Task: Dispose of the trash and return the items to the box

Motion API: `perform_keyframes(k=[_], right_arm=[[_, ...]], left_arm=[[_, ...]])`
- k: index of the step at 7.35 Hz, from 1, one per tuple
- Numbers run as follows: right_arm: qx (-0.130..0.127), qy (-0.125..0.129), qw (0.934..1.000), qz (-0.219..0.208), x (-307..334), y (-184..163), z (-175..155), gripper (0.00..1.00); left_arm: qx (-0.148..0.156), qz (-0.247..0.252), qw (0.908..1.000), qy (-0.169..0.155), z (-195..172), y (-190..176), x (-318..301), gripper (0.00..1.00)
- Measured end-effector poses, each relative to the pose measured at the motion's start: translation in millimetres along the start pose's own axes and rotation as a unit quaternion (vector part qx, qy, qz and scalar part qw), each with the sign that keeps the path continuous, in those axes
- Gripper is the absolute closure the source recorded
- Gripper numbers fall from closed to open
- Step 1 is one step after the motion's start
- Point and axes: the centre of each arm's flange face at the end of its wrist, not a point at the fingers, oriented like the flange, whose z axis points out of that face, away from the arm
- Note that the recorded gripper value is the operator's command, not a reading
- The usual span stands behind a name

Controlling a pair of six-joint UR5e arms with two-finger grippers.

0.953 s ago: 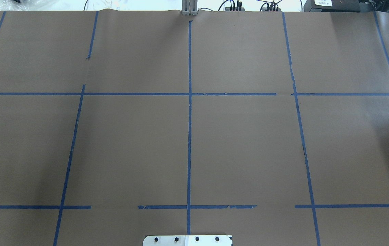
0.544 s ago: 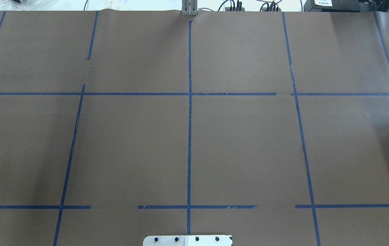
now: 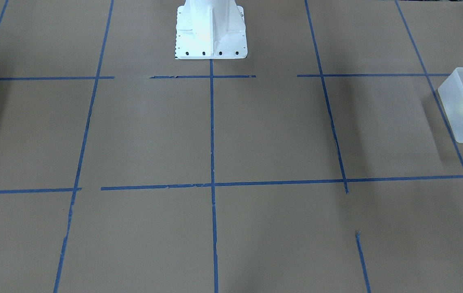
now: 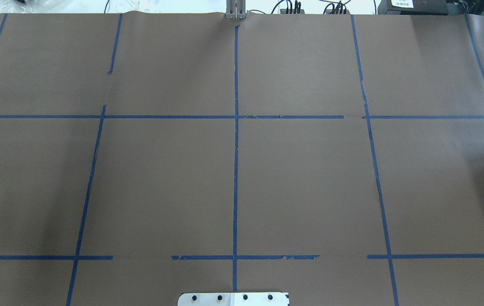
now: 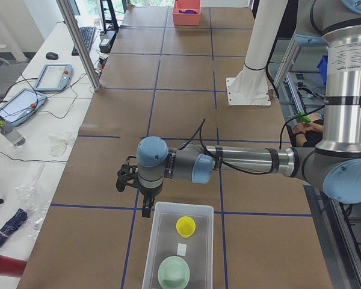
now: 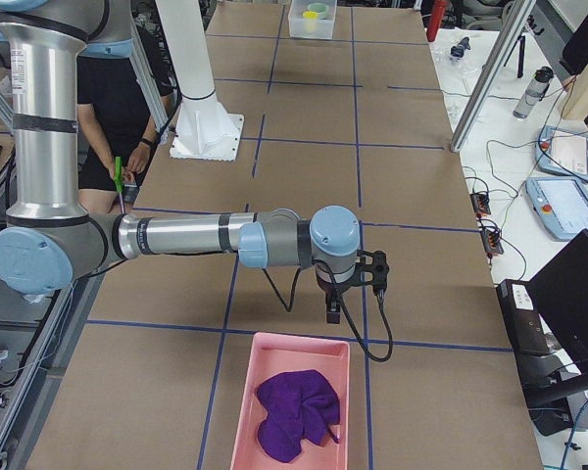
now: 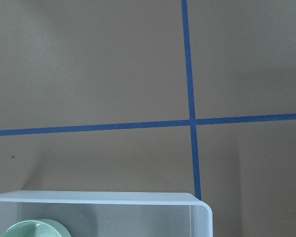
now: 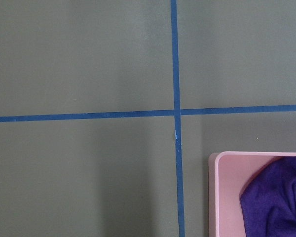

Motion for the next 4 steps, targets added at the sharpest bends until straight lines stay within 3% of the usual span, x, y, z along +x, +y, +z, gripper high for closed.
perform_keyframes(k=[4], right_arm=[[0.000, 0.000, 1.0000, -0.002, -1.0, -0.3, 0.0, 0.00]], left_arm=[[-0.009, -0.006, 0.9993, 0.037, 4.4, 6.0, 3.7, 0.00]])
